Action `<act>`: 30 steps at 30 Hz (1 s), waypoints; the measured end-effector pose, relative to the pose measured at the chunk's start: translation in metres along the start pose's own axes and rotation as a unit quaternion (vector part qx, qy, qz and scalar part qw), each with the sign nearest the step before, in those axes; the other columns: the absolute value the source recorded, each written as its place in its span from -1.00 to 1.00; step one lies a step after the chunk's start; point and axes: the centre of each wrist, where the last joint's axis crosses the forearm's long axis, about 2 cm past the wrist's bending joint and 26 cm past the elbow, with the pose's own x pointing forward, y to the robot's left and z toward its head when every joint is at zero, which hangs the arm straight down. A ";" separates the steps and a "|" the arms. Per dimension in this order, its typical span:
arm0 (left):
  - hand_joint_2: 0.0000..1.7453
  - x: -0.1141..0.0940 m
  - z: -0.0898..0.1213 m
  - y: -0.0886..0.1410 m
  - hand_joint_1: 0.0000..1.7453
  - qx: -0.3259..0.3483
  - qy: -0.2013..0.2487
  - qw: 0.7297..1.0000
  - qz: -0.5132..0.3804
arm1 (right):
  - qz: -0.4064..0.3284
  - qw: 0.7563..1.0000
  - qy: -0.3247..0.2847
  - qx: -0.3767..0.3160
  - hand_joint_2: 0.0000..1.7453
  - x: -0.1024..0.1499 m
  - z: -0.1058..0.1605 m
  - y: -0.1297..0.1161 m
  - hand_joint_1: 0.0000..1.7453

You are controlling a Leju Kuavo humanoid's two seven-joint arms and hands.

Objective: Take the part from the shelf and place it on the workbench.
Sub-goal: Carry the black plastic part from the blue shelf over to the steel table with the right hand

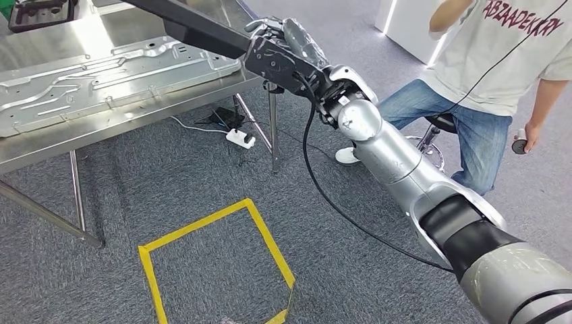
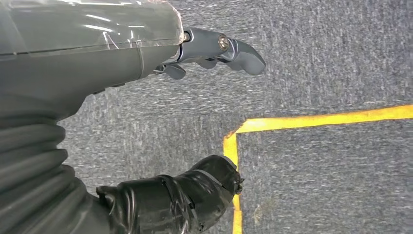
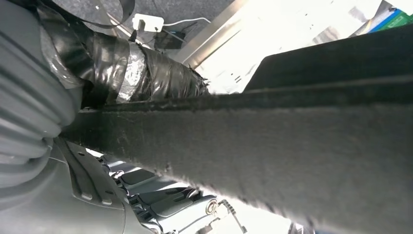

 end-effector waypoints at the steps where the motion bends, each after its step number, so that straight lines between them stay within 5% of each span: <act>1: 1.00 0.000 0.000 0.000 -1.00 0.000 0.000 1.000 0.000 | 0.000 1.000 0.000 0.000 1.00 0.000 0.000 0.000 1.00; 30: 1.00 -0.002 0.001 -0.002 -1.00 -0.004 0.001 1.000 0.003 | 0.000 1.000 0.000 0.001 1.00 0.000 0.000 0.001 1.00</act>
